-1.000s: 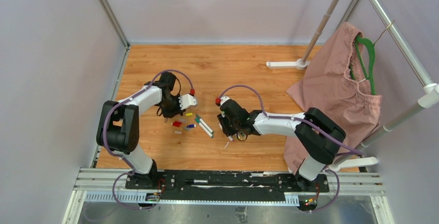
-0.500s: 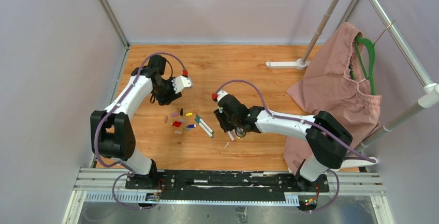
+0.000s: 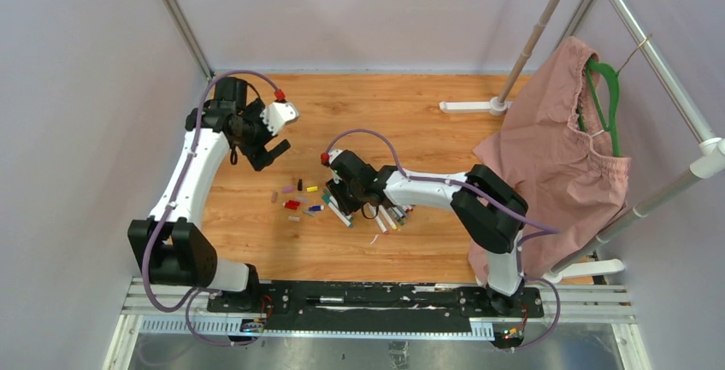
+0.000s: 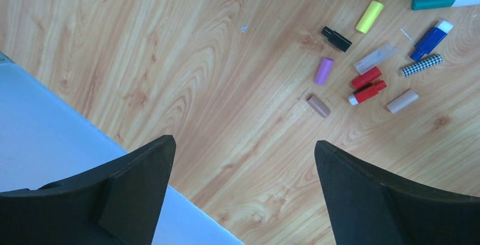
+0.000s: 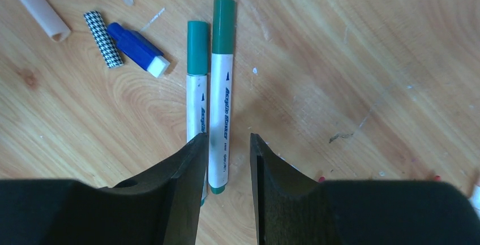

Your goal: Open the pen caps

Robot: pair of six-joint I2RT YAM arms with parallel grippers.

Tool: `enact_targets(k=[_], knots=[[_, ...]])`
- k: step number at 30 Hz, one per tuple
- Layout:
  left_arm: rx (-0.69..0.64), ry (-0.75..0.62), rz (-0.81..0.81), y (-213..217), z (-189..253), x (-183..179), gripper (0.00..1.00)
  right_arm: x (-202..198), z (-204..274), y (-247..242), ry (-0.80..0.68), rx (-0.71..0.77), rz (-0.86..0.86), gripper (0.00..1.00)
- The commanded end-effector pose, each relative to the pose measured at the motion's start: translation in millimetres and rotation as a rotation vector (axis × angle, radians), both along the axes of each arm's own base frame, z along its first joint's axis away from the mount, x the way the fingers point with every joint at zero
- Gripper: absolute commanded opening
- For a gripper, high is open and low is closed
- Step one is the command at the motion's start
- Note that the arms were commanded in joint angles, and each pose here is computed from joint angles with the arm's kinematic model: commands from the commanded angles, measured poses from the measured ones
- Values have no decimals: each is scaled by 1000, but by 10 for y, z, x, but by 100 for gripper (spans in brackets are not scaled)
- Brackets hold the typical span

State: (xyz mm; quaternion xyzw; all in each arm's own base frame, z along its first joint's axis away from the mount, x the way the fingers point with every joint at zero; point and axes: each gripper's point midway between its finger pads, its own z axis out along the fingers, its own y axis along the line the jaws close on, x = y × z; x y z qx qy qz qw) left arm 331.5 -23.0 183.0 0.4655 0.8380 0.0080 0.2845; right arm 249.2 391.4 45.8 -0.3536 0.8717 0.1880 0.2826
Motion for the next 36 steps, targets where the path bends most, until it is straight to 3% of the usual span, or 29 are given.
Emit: enact_targets(k=[1, 12, 15, 18, 19, 26, 30, 36], knots=[[-23, -41, 72, 51, 234, -39, 100, -96, -52, 63, 28, -18, 45, 38], [-1, -156, 145, 350, 606, 35, 100, -124, -412, -116, 32, -108, 32, 36], [-26, -180, 91, 343, 652, 11, 100, -88, -473, -210, 5, -148, 23, 22], [-86, -192, -9, 155, 631, -87, 100, -62, -420, -238, -12, -148, 19, 1], [-105, -192, -41, 95, 609, -127, 99, -51, -384, -239, -17, -143, 16, 0], [-149, -163, -231, -246, 396, -366, 100, 40, 118, -219, -37, -27, 7, 0], [-170, -178, -425, -547, 247, -621, 100, -19, 549, -186, 66, 144, 38, 0], [-15, -236, -749, -898, 58, -971, 100, -435, 967, -122, 311, 315, 175, 0]])
